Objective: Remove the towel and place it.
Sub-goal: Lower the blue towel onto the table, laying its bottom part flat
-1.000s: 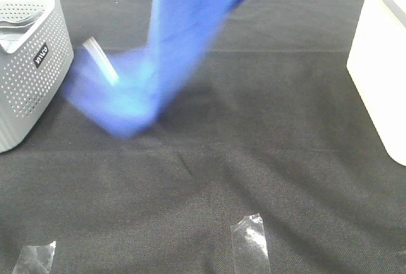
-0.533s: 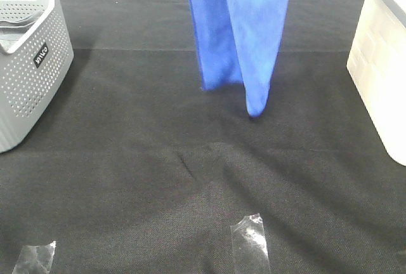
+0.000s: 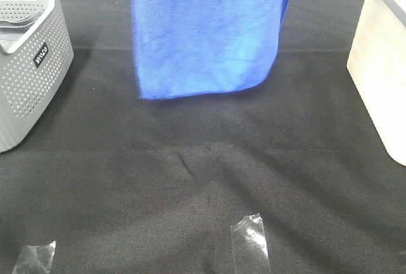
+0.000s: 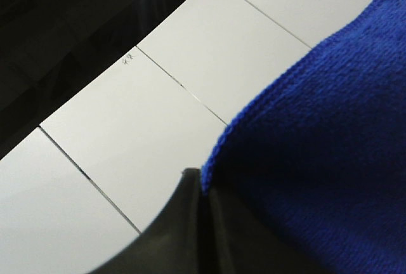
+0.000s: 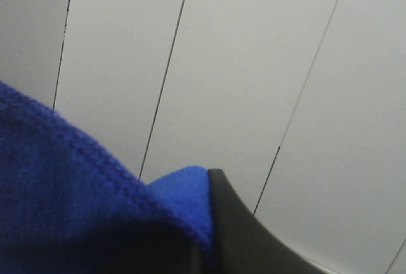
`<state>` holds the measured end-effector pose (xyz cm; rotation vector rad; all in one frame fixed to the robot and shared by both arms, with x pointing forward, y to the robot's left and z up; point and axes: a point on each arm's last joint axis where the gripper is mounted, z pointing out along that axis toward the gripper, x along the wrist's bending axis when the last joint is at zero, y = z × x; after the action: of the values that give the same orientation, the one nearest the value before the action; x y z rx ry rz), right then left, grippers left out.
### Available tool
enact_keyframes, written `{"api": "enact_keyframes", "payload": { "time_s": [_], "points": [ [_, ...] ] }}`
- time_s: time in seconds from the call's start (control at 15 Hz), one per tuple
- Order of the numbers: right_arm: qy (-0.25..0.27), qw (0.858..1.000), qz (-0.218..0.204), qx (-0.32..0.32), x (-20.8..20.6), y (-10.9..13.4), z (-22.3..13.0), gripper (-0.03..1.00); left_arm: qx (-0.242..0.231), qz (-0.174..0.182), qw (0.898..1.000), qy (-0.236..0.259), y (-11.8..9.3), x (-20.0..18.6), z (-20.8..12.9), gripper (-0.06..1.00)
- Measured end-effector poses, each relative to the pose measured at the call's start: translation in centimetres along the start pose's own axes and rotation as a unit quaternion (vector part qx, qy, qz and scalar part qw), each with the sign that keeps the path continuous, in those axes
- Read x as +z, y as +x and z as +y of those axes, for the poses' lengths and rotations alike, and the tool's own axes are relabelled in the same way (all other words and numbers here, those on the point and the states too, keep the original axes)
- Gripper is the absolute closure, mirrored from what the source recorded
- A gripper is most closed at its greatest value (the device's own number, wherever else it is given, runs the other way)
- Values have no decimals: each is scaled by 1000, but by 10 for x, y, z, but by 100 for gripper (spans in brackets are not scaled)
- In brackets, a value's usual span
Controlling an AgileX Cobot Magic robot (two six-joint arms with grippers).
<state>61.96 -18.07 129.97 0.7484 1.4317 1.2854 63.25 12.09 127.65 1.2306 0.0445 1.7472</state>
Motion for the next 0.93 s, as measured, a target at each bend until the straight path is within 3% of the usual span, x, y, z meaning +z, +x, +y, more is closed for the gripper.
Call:
{"api": "enact_keyframes", "payload": {
  "time_s": [0.67,0.93],
  "points": [
    [-11,1000,-5,0,6,1,-4,97,-17,10,1000,-9,-13,4,-20,94],
    [-18,1000,-11,1,27,5,-24,97,1,26,1000,-12,-18,13,-36,94]
  ]
}}
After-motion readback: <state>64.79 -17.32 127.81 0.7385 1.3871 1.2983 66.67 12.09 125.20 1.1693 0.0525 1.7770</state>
